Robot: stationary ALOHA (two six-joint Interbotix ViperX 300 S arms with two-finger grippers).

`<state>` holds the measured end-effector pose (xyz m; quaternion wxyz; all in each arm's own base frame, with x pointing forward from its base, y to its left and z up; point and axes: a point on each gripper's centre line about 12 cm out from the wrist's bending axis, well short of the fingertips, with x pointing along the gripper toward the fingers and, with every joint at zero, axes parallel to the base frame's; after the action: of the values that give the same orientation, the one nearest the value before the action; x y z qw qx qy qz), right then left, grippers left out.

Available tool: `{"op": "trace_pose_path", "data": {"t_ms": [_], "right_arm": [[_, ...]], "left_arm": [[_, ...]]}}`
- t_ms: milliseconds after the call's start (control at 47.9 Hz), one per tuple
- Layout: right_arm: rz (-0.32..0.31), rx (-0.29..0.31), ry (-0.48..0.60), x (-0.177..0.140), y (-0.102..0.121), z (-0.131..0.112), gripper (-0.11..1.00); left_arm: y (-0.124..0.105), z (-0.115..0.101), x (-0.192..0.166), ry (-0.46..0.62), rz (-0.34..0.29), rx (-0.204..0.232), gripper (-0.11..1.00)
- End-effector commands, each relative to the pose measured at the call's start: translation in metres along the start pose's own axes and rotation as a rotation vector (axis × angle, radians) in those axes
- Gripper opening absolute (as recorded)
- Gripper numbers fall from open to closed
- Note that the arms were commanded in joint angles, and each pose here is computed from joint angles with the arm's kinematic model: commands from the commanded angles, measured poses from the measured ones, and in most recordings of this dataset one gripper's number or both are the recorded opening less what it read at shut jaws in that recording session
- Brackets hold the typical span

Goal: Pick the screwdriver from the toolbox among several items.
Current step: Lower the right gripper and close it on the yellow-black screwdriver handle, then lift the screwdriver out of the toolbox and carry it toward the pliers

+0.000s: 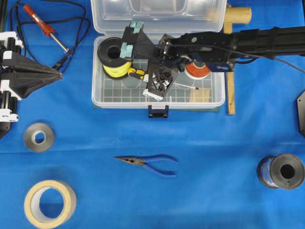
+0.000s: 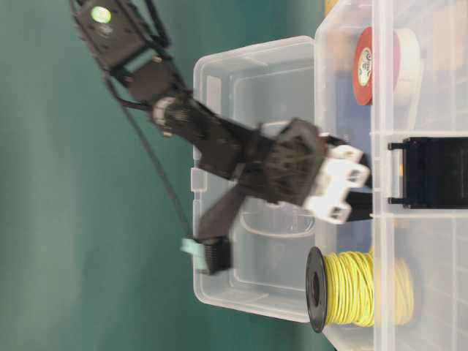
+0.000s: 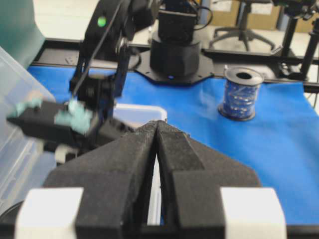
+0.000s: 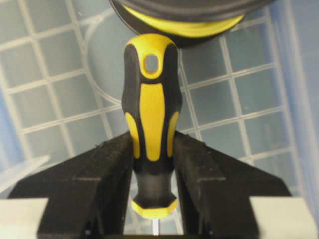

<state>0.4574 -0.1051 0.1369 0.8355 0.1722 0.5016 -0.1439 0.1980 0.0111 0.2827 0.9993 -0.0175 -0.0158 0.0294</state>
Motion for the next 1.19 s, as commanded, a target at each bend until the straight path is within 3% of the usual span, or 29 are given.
{"op": "trace_pose_path", "data": {"t_ms": [0, 251, 397, 668, 919, 1170], "right_arm": [[0.023, -0.007, -0.092, -0.047, 0.007, 0.021, 0.25], [0.049, -0.015, -0.148, -0.13, 0.018, 0.026, 0.25], [0.102, -0.073, -0.151, -0.151, 0.053, 0.015, 0.25], [0.199, -0.137, -0.146, -0.122, 0.133, -0.006, 0.25], [0.172, -0.088, -0.062, -0.062, 0.147, -0.021, 0.25], [0.177, -0.103, -0.024, -0.018, 0.164, -0.037, 0.25]], "left_arm": [[0.001, 0.004, 0.001, -0.011, 0.004, 0.0, 0.0], [0.001, 0.004, 0.001, -0.011, 0.003, -0.001, 0.0], [0.0, 0.004, 0.001, -0.011, 0.003, 0.0, 0.0], [0.001, 0.004, 0.001, -0.013, 0.007, 0.0, 0.0], [0.002, 0.004, 0.001, -0.013, 0.009, 0.003, 0.0], [0.005, 0.002, 0.001, -0.002, 0.026, 0.004, 0.0]]}}
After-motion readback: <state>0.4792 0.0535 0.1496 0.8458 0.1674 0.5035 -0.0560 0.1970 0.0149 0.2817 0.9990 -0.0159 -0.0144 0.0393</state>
